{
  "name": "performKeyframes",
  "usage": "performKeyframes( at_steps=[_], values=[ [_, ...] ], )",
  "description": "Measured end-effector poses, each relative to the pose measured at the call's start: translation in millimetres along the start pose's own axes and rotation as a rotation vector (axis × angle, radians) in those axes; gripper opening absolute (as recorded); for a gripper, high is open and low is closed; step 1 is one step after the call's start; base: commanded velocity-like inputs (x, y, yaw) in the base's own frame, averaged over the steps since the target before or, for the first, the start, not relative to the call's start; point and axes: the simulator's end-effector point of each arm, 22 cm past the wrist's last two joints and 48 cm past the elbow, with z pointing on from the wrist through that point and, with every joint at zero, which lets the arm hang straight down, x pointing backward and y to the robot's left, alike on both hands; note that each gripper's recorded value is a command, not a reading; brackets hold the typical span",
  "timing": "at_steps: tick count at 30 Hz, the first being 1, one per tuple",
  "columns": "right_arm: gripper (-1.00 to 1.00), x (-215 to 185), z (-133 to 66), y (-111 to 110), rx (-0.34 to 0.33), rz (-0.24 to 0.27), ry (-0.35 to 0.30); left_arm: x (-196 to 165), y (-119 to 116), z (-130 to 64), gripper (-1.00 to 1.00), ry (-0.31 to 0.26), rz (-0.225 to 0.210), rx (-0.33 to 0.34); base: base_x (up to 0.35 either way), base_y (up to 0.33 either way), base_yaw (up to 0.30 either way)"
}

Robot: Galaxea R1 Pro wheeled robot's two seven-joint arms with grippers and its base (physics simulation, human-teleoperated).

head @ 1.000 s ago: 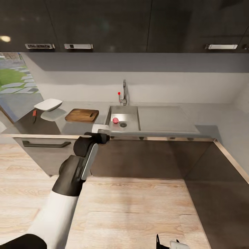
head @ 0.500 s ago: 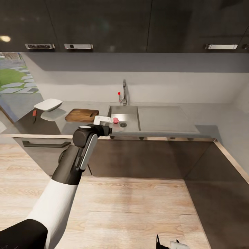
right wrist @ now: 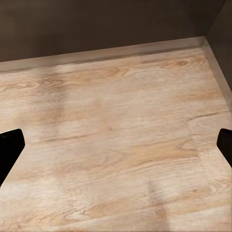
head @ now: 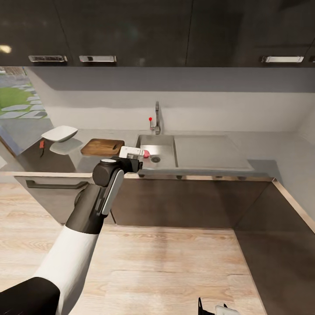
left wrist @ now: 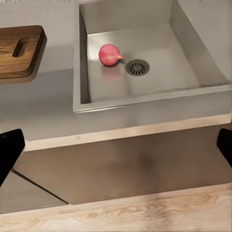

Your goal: In the kitchen, take the Vidalia onion out of the sink, dice it on the chopping board with the paring knife, put the diced onion into the bowl on the countertop, then place both the paring knife and the chopping board into the sink.

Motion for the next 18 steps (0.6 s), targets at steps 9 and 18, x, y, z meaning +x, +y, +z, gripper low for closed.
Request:
performKeyframes(
  at_steps=[9, 18],
  values=[
    [1.00, 55.6, -10.7, -8.0, 0.010, -0.045, 0.231, 4.0, 0.4, 2.4, 1.00, 0.010, 0.002, -0.003, 0.300, -0.087, 0.000],
    [1.00, 85.2, -19.1, -14.3, -0.007, -0.068, 0.369, 4.0, -3.7, 2.2, 1.00, 0.009, 0.011, 0.000, 0.303, -0.136, 0.000]
  ],
)
